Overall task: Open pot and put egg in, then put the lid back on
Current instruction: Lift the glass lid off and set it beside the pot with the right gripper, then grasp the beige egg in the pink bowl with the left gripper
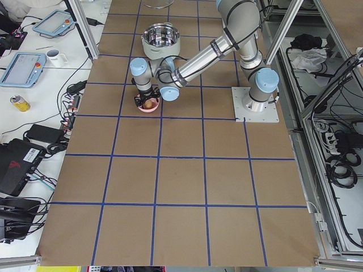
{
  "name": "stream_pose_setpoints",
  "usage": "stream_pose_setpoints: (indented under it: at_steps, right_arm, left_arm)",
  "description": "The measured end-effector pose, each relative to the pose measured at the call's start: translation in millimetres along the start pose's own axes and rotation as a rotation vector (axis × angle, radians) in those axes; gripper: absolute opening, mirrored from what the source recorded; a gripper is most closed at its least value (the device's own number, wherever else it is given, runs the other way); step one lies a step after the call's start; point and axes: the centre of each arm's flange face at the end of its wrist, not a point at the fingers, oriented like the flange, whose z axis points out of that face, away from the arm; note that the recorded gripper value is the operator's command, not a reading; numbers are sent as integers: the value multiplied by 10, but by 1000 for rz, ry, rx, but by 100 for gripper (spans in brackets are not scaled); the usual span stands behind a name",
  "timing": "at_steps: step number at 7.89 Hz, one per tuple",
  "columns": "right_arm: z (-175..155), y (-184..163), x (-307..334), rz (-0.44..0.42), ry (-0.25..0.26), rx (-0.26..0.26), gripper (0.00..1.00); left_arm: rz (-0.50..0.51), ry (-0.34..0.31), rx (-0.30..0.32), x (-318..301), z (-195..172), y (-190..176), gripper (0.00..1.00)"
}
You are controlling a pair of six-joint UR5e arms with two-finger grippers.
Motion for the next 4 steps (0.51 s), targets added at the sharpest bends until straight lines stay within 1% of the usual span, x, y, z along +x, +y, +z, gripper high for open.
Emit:
stream_pose_setpoints:
  at_steps: [2, 4]
  right_arm:
    - [6, 1, -7, -2, -9, 2, 0]
    - [16, 5, -8, -3, -8, 0, 0]
  left_arm:
    - [1, 9, 1, -1, 50, -10, 84]
    - [0, 14, 0, -5, 87, -12, 73]
